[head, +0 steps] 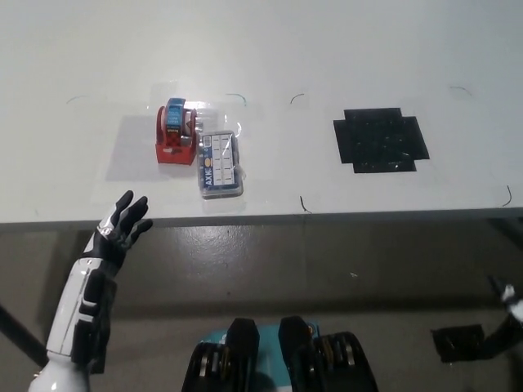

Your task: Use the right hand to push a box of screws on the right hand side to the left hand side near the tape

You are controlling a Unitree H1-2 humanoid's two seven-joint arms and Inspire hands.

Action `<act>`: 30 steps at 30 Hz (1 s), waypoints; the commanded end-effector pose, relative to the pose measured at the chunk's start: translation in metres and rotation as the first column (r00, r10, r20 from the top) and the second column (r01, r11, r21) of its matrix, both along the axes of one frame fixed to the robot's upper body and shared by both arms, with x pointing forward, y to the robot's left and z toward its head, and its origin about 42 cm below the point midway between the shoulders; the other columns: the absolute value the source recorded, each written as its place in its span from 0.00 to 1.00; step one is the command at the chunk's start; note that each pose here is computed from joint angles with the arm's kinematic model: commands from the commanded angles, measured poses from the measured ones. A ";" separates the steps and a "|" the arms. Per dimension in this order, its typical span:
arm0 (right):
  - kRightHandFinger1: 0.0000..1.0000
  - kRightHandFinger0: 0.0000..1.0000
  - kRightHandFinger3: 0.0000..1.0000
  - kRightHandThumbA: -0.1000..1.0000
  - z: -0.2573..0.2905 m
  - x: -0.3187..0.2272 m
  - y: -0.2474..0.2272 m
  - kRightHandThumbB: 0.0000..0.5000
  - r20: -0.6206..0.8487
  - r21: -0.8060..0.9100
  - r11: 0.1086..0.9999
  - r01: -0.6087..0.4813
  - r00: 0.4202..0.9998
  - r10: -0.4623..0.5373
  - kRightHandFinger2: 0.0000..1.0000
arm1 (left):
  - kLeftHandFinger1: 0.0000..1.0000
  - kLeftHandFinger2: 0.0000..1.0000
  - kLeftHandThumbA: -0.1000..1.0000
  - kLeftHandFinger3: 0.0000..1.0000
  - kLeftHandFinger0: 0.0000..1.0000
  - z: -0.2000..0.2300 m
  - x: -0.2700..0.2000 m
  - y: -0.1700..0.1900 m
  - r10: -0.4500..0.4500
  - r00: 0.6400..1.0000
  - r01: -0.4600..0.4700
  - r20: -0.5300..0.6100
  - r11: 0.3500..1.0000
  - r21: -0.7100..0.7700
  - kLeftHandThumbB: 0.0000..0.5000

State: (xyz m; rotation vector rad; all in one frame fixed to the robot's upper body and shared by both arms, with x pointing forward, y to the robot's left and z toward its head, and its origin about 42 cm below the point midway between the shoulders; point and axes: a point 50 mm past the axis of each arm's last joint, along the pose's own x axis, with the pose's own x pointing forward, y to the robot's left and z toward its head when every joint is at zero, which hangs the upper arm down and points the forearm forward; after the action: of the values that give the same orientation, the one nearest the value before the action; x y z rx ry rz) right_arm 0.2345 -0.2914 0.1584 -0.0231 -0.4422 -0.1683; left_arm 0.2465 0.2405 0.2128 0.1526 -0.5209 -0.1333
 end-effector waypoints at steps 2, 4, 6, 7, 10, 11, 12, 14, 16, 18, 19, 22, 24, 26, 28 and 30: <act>1.00 1.00 1.00 1.00 0.048 -0.038 0.025 0.42 0.173 -0.140 0.939 -0.314 0.926 0.335 1.00 | 1.00 1.00 1.00 1.00 1.00 0.014 0.006 0.015 -0.005 0.997 0.002 0.075 0.999 0.051 0.06; 1.00 1.00 1.00 1.00 0.036 -0.037 0.028 0.48 0.114 -0.143 0.932 -0.334 0.930 0.350 1.00 | 1.00 1.00 1.00 1.00 1.00 0.008 0.004 0.019 0.000 0.997 -0.003 0.072 0.999 0.046 0.04; 1.00 1.00 1.00 1.00 0.026 -0.034 0.031 0.51 0.092 -0.146 0.930 -0.338 0.931 0.353 1.00 | 1.00 1.00 1.00 1.00 1.00 0.003 0.002 0.021 0.006 0.999 -0.008 0.053 0.999 0.033 0.07; 1.00 1.00 1.00 1.00 0.021 -0.033 0.033 0.52 0.075 -0.137 0.929 -0.342 0.932 0.354 1.00 | 1.00 1.00 1.00 1.00 1.00 0.001 0.002 0.022 0.013 0.999 -0.015 0.043 0.999 0.036 0.10; 1.00 1.00 1.00 1.00 0.007 -0.027 0.040 0.57 0.016 -0.121 0.930 -0.346 0.937 0.350 1.00 | 1.00 1.00 1.00 1.00 1.00 -0.011 -0.002 0.028 0.051 0.999 -0.051 0.007 0.998 0.044 0.09; 1.00 1.00 1.00 1.00 0.004 -0.025 0.043 0.57 0.007 -0.121 0.929 -0.349 0.936 0.352 1.00 | 1.00 1.00 1.00 1.00 1.00 -0.014 -0.003 0.029 0.062 0.998 -0.062 -0.002 0.997 0.046 0.09; 1.00 1.00 1.00 1.00 0.000 -0.023 0.046 0.57 -0.001 -0.119 0.927 -0.355 0.934 0.357 1.00 | 1.00 1.00 1.00 1.00 1.00 -0.017 -0.005 0.032 0.066 0.998 -0.066 -0.005 0.997 0.048 0.05; 1.00 1.00 1.00 1.00 -0.006 -0.019 0.051 0.56 -0.007 -0.121 0.920 -0.372 0.927 0.374 1.00 | 1.00 1.00 1.00 1.00 1.00 -0.024 -0.006 0.035 0.078 0.997 -0.077 -0.018 0.995 0.056 0.04; 1.00 1.00 1.00 1.00 -0.011 -0.016 0.056 0.53 -0.012 -0.109 0.914 -0.392 0.919 0.393 1.00 | 1.00 1.00 1.00 1.00 1.00 -0.031 -0.007 0.039 0.089 0.995 -0.087 -0.046 0.995 0.053 0.06; 1.00 1.00 1.00 1.00 -0.014 -0.015 0.058 0.53 -0.020 -0.101 0.913 -0.395 0.918 0.395 1.00 | 1.00 1.00 1.00 1.00 1.00 -0.036 -0.009 0.040 0.091 0.994 -0.088 -0.053 0.995 0.052 0.04; 1.00 1.00 1.00 1.00 -0.014 -0.014 0.060 0.56 -0.026 -0.085 0.912 -0.401 0.916 0.400 1.00 | 1.00 1.00 1.00 1.00 1.00 -0.042 -0.010 0.043 0.092 0.993 -0.089 -0.067 0.995 0.045 0.04; 1.00 1.00 1.00 1.00 -0.018 -0.011 0.061 0.58 -0.034 -0.080 0.911 -0.404 0.915 0.402 1.00 | 1.00 1.00 1.00 1.00 1.00 -0.050 -0.013 0.047 0.103 0.992 -0.098 -0.078 0.994 0.054 0.04; 1.00 1.00 1.00 1.00 -0.020 -0.009 0.061 0.59 -0.041 -0.064 0.916 -0.397 0.918 0.395 1.00 | 1.00 1.00 1.00 1.00 1.00 -0.054 -0.015 0.049 0.111 0.989 -0.105 -0.097 0.993 0.062 0.04; 1.00 1.00 1.00 1.00 -0.023 -0.008 0.062 0.59 -0.048 -0.059 0.917 -0.394 0.919 0.392 1.00 | 1.00 1.00 1.00 1.00 1.00 -0.060 -0.016 0.052 0.122 0.986 -0.115 -0.114 0.991 0.062 0.07; 1.00 1.00 1.00 1.00 -0.026 -0.007 0.060 0.60 -0.068 -0.065 0.918 -0.391 0.920 0.387 1.00 | 1.00 1.00 1.00 1.00 1.00 -0.069 -0.018 0.056 0.123 0.983 -0.115 -0.137 0.991 0.066 0.05; 1.00 1.00 1.00 1.00 -0.026 -0.002 0.061 0.57 -0.063 -0.060 0.918 -0.393 0.919 0.389 1.00 | 1.00 1.00 1.00 1.00 1.00 -0.072 -0.016 0.057 0.120 0.983 -0.112 -0.139 0.992 0.064 0.04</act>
State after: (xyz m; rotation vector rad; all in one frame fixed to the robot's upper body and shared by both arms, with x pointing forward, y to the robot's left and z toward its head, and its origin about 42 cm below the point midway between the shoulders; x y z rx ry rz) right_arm 0.2239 -0.2332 0.1249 -0.0165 -0.3372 0.2263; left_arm 0.2333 0.2871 0.1408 0.2014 -0.3147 -0.0431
